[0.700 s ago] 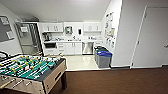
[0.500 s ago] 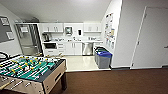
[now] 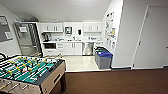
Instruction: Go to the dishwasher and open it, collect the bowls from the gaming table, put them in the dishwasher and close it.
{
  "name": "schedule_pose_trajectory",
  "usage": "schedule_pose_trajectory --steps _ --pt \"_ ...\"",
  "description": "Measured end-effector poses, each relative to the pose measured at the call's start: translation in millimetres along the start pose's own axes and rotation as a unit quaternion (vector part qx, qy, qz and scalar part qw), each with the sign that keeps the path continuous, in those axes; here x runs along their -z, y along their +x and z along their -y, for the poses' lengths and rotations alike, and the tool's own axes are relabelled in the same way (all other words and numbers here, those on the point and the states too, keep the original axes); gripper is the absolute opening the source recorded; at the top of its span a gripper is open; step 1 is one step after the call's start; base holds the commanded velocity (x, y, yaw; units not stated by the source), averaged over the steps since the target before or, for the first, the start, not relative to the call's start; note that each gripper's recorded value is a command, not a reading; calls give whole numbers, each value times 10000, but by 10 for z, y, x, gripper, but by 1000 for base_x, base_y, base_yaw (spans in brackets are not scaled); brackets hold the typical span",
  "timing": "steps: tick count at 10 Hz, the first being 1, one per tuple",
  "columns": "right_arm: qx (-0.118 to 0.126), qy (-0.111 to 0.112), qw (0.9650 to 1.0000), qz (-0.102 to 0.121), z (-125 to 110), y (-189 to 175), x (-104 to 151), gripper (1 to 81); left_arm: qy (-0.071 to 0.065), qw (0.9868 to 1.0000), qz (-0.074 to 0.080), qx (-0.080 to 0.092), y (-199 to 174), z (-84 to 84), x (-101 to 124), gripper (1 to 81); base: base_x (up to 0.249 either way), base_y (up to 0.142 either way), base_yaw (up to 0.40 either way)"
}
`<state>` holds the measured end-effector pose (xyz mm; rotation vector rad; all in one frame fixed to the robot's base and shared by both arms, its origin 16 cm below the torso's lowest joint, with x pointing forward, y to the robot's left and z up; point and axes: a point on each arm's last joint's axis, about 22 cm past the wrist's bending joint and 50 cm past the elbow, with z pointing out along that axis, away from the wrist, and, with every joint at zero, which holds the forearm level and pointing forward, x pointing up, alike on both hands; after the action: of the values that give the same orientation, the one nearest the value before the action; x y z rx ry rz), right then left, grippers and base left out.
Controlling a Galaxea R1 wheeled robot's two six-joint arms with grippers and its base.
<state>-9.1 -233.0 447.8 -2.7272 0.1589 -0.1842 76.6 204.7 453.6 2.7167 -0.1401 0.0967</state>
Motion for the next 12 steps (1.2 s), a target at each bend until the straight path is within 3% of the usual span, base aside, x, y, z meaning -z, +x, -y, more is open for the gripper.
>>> schedule_pose_trajectory --steps 12 --pt "20 36 10000 -24 36 41 -9 811 10 10000 -12 -1 10 10 3 811 128 0 0"
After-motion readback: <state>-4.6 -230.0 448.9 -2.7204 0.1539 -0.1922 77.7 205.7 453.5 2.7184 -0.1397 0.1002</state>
